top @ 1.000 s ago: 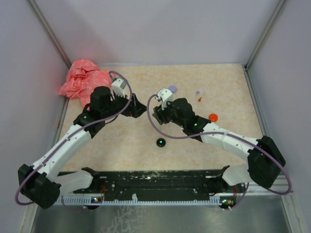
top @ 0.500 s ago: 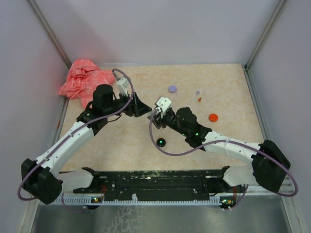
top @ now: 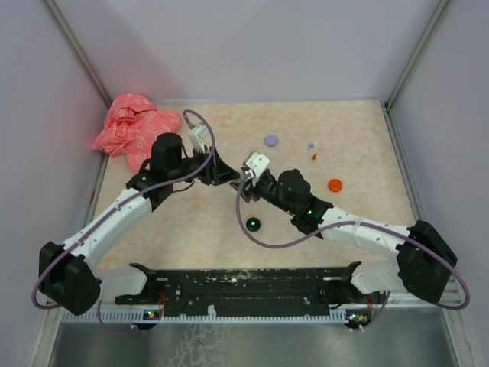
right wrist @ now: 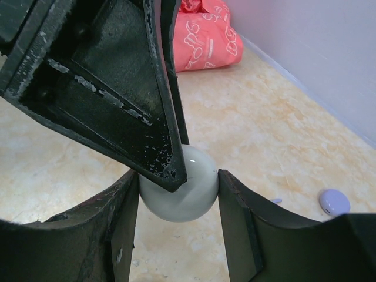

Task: Insert the wireless bluetooth earbuds into the charging case
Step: Pick up the charging case at the center of the board, then open the charging case.

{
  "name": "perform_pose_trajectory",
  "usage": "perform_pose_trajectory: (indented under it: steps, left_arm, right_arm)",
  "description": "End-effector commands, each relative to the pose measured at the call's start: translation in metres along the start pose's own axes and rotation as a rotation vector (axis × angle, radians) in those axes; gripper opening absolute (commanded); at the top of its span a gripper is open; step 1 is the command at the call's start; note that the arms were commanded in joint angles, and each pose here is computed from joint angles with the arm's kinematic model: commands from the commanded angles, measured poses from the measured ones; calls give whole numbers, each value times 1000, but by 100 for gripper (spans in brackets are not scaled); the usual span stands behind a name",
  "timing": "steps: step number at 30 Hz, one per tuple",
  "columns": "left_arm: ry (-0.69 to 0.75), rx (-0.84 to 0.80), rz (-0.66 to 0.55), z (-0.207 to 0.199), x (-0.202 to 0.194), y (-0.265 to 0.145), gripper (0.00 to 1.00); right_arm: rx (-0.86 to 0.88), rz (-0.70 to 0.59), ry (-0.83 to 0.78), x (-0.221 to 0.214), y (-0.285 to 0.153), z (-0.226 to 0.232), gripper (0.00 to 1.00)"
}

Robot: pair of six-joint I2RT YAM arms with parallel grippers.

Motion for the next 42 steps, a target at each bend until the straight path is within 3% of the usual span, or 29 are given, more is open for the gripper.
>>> perform_pose_trajectory:
  steps: [1,11,14,25,29,36,42]
  left_arm:
    - [20,-44,-4,-2,1,2,46]
    - [89,-66,-22,-8,6,-4,12]
    - [150,-51,-39,-10,11,-9,8]
    - [498,-55,-41,-21,30,-28,7]
    - [580,-128,-22,-29,32,-32,7]
    - [666,-325,60,-42,23,-33,8]
    - [696,-388,128,-51,17,-28,9]
  right_arm:
    - [-20,-126,-13,32,-3,-5,44]
    - [-43,-131,9,31,-8,-6,47]
    - [-38,-137,27,32,-14,-5,65]
    - [177,-223,172,37,-42,-22,69]
    - [338,-250,191,37,-51,-20,64]
    - [456,-262,198,39,-47,-18,62]
    - [548,-224,189,40,-38,-17,57]
Point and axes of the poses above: each gripper's point midway between its finger pads, its own y axis out along the fingers, its own z axis along the line the jaws close on, x = y × z, the point moved 8 cm from there along -y, back along the fingers, and after that the axes turned 5 degrees about -y, right-handed, at the moved point
